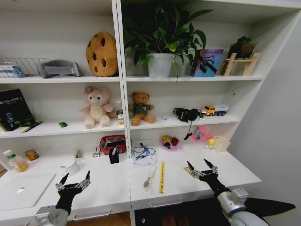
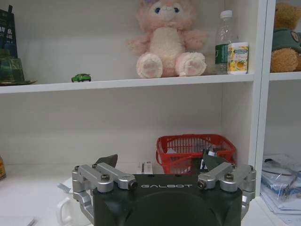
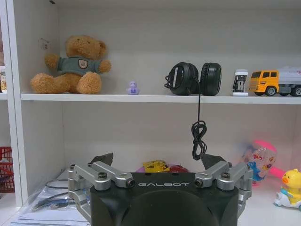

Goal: Organize the objects on the table.

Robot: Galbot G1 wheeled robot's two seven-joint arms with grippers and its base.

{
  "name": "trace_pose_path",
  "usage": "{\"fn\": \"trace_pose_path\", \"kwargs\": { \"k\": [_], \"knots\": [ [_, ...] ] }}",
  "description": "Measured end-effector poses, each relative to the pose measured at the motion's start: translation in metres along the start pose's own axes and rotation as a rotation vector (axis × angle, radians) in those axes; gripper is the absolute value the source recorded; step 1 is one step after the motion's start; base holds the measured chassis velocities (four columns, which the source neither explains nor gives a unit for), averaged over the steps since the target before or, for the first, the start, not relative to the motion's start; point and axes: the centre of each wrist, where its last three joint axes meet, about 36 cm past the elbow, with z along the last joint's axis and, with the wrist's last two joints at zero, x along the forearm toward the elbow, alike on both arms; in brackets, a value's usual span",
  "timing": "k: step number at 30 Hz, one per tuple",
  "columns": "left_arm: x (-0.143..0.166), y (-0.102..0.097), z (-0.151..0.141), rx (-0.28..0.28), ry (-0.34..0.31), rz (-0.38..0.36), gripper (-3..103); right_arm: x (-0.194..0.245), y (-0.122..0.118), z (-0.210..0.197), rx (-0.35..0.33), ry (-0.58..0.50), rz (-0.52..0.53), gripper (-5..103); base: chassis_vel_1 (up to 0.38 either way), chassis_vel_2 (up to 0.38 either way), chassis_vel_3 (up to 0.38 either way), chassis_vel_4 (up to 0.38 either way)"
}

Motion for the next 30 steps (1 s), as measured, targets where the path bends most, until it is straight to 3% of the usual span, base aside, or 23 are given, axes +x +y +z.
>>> {"fn": "trace_pose_path", "kwargs": {
  "k": [16,23,30],
  "knots": [
    [0.000,0.001,0.000,0.007,-0.005,-0.010,99,-0.002,-0.002,0.002,0.000,0.002,0.005,100,0.000,0.000,0.000,0.000],
    [0.001,0.001,-0.001,0.008,-0.008,-0.012,99,-0.035,-0.041,0.044,-0.022,0.048,0.124,100,0.000,0.000,0.000,0.000],
    [0.001,0.001,-0.001,0.008,-0.007,-0.013,99,-0.056,-0.066,0.069,-0.039,0.075,0.201,100,0.000,0.000,0.000,0.000]
  ]
}}
